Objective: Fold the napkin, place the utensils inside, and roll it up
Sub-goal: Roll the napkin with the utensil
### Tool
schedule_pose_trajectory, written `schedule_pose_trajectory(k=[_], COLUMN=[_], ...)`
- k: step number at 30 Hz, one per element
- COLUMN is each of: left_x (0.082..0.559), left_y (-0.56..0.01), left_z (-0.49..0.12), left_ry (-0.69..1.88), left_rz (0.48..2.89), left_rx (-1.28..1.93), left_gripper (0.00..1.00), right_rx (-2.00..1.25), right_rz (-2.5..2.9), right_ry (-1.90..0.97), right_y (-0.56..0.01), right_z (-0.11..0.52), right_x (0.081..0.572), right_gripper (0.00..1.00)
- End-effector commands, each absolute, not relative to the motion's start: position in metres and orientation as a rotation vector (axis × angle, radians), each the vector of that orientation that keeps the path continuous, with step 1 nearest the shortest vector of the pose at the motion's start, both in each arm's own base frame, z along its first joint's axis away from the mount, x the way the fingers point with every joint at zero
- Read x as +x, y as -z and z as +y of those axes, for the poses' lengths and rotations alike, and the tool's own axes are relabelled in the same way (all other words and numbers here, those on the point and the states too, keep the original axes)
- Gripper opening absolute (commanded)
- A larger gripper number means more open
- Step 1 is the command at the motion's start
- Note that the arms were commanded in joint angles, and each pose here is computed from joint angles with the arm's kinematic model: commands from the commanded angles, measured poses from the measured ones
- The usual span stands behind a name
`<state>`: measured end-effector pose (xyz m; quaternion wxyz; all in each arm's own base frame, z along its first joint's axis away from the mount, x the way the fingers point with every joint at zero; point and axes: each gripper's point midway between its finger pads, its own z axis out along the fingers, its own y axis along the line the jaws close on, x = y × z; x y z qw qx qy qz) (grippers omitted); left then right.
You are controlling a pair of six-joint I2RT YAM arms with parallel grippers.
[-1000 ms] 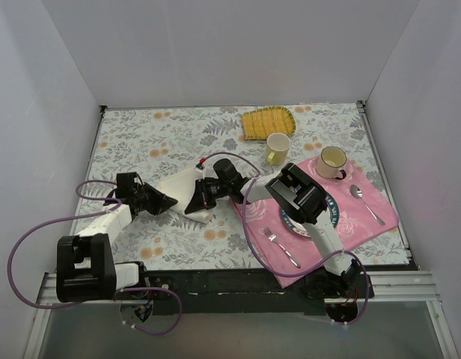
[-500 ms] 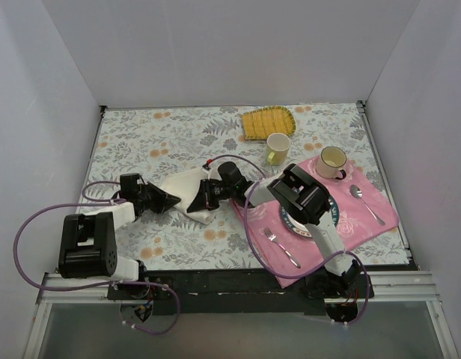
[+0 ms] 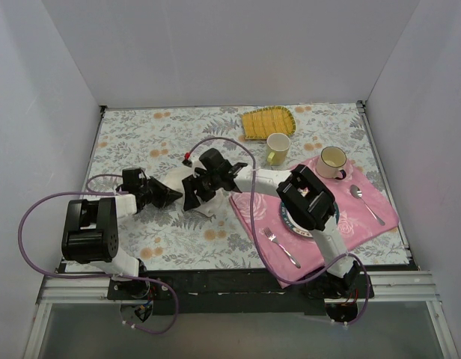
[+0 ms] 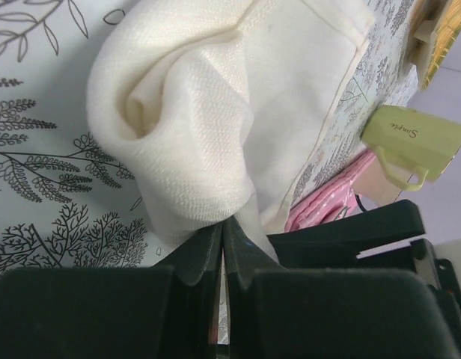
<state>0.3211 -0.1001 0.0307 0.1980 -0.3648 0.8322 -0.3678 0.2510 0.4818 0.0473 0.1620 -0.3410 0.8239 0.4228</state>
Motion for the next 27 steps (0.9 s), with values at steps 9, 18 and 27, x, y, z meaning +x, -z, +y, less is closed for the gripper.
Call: schedule_pose_trajectory(k=[9,18,27], left_x=[0.316,0.323,0.325], left_y=[-0.024,-0.038,-0.081], left_z=[-0.087,-0.090,-0.073], left_ry=[0.876,0.903,0.765], left_rz=[2.407,2.410,2.358], left_rx=[-1.043,-1.023,-0.935], left_gripper=[0.00,0.00,0.31], right_rx=[-1.451,-1.451,-1.381], right_rz=[2.081,2.078,2.230], right_ry=[-0.381,-0.297,-0.574], right_y=[-0.047,-0.024,-0.011], right_z=[0.463,0.466,0.474], right_x=[0.279,0.274,0.254], right_gripper=[0.80,0.67,0.25])
